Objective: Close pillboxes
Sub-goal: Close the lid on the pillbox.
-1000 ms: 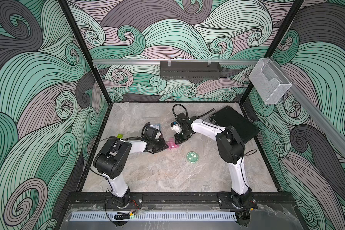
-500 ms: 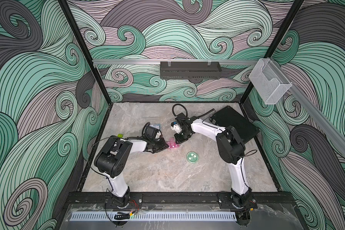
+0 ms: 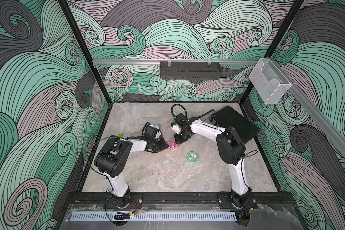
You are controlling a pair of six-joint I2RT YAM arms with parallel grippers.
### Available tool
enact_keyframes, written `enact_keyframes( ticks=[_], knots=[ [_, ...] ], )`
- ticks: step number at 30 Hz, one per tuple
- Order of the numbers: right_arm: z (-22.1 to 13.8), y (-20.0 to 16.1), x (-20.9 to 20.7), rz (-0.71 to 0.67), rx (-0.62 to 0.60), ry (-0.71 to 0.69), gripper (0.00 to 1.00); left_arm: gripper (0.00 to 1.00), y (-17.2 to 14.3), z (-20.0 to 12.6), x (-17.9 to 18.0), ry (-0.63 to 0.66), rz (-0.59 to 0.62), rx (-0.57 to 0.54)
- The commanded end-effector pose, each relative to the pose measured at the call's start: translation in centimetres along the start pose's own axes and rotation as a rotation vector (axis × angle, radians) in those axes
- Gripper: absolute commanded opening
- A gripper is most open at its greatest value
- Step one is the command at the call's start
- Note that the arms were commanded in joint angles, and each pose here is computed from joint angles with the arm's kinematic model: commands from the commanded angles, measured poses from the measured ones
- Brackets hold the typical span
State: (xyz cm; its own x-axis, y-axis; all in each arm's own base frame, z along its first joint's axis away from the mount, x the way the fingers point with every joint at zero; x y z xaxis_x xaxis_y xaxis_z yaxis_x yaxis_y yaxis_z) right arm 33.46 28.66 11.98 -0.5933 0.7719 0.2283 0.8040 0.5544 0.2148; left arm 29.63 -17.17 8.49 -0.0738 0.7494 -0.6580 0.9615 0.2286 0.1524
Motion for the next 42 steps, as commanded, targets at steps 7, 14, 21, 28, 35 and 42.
enact_keyframes(
  ticks=[7,14,21,28,35,42],
  knots=[
    [-3.1,-1.0,1.0,-0.014,-0.007,0.038,0.32,0.16,-0.4,0.0,-0.4,0.030,0.019,0.047],
    [-5.4,-0.4,1.1,-0.028,-0.070,0.075,0.44,0.16,-0.5,-0.2,-0.4,0.042,0.028,0.050],
    [-4.7,-1.2,0.7,-0.007,-0.023,0.062,0.38,0.16,-0.5,-0.2,-0.4,0.047,0.027,0.054],
    [-2.3,-2.1,-0.2,0.036,0.028,0.064,0.39,0.16,-0.5,0.0,-0.3,0.046,0.027,0.060],
    [-0.6,-2.0,-0.5,0.050,0.063,0.076,0.38,0.16,-0.4,0.0,-0.3,0.043,0.027,0.060],
    [0.5,-1.9,-0.7,0.056,0.083,0.068,0.37,0.16,-0.4,0.2,-0.3,0.040,0.023,0.066]
  ],
)
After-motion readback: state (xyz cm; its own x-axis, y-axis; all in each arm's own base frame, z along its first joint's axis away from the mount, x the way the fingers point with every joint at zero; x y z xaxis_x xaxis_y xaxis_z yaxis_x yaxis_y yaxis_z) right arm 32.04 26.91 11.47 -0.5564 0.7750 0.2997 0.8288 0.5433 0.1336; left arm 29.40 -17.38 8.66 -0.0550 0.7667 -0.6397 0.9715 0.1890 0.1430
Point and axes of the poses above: each gripper's point midway between its finger pads, its own z axis out along the fingers, its own x axis along the line the jaws close on, y = z × x, the point moved 9 cm from there along -z, back along the fingers, and after that the axes turned 1 degree about z, right-handed, at the moved point
